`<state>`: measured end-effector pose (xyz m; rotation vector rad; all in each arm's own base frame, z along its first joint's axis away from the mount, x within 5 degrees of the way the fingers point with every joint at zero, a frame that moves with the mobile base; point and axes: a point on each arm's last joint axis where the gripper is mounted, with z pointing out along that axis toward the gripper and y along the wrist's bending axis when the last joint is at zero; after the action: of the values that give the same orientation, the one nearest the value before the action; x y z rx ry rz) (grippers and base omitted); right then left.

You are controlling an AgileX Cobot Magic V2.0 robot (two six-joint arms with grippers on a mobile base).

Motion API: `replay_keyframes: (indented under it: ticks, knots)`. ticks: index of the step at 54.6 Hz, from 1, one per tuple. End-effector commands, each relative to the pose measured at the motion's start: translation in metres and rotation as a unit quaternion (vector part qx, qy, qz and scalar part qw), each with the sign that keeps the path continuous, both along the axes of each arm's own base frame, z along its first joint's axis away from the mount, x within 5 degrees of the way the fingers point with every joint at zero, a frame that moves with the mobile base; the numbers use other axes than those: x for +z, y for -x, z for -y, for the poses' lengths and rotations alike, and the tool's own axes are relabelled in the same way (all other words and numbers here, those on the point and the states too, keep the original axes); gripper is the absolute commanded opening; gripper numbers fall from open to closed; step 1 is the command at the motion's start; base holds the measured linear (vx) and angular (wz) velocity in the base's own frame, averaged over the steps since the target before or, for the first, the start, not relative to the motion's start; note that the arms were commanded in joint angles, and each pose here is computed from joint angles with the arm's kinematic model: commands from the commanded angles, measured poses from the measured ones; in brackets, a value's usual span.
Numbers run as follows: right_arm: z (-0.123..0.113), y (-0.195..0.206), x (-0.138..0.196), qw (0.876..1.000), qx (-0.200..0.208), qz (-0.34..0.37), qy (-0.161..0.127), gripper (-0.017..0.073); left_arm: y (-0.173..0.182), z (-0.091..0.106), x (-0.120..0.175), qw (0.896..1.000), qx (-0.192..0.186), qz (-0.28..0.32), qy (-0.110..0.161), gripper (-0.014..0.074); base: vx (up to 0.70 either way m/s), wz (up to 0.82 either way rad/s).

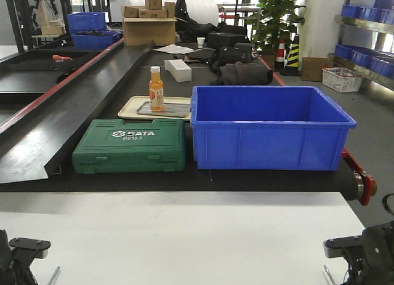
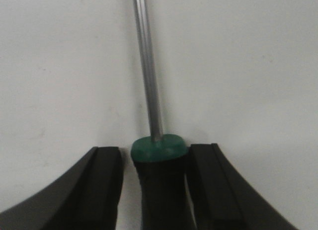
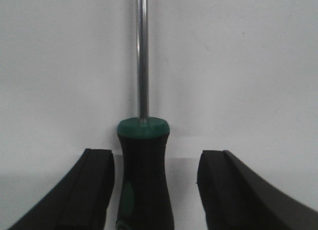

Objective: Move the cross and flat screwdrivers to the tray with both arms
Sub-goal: 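Close both grippers on the handles and lift the screwdrivers upright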

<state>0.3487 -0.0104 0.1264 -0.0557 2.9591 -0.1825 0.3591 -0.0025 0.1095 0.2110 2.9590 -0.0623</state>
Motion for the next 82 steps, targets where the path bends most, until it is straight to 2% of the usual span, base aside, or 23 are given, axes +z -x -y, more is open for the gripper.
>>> replay_keyframes:
  ticks: [1, 28, 43, 54, 58, 62, 73, 82]
  knots:
    - [0.002, -0.011, 0.017, 0.999, 0.017, 0.049, 0.006, 0.0461, -0.006, 0.0, 0.012, 1.0, 0.006, 0.029, 0.003, 0.0437, 0.0, 0.0]
    - [0.002, -0.011, -0.002, 1.0, 0.018, 0.024, 0.004, 0.0405, -0.005, 0.0, 0.012, 1.0, 0.006, 0.027, 0.004, 0.0437, 0.0, 0.0]
    - [0.002, -0.003, -0.003, 1.0, 0.003, -0.019, 0.0, 0.028, -0.005, 0.0, 0.012, 1.0, 0.006, 0.027, 0.004, 0.0437, 0.0, 0.0]
    - [0.002, -0.003, -0.002, 1.0, 0.003, -0.018, 0.0, 0.013, -0.005, 0.0, 0.012, 1.0, 0.007, 0.026, 0.004, 0.0427, 0.0, 0.0]
    - [0.001, -0.003, -0.001, 1.0, 0.003, -0.016, 0.0, 0.0063, -0.005, 0.0, 0.012, 1.0, 0.006, 0.025, 0.004, 0.0395, 0.0, 0.0]
    - [0.001, -0.004, 0.004, 1.0, 0.004, -0.006, 0.0, -0.0012, -0.005, 0.0, 0.014, 1.0, 0.006, 0.024, 0.005, 0.0326, 0.0, 0.0]
    - [0.0, -0.004, 0.029, 0.999, 0.007, 0.04, -0.004, -0.0012, -0.013, 0.001, 0.029, 0.999, 0.005, 0.031, 0.008, -0.0008, 0.0, 0.0]
    - [-0.003, -0.002, 0.06, 0.995, 0.011, 0.093, -0.021, -0.001, -0.022, 0.004, 0.06, 0.997, 0.018, 0.07, 0.028, -0.0007, 0.0, 0.0]
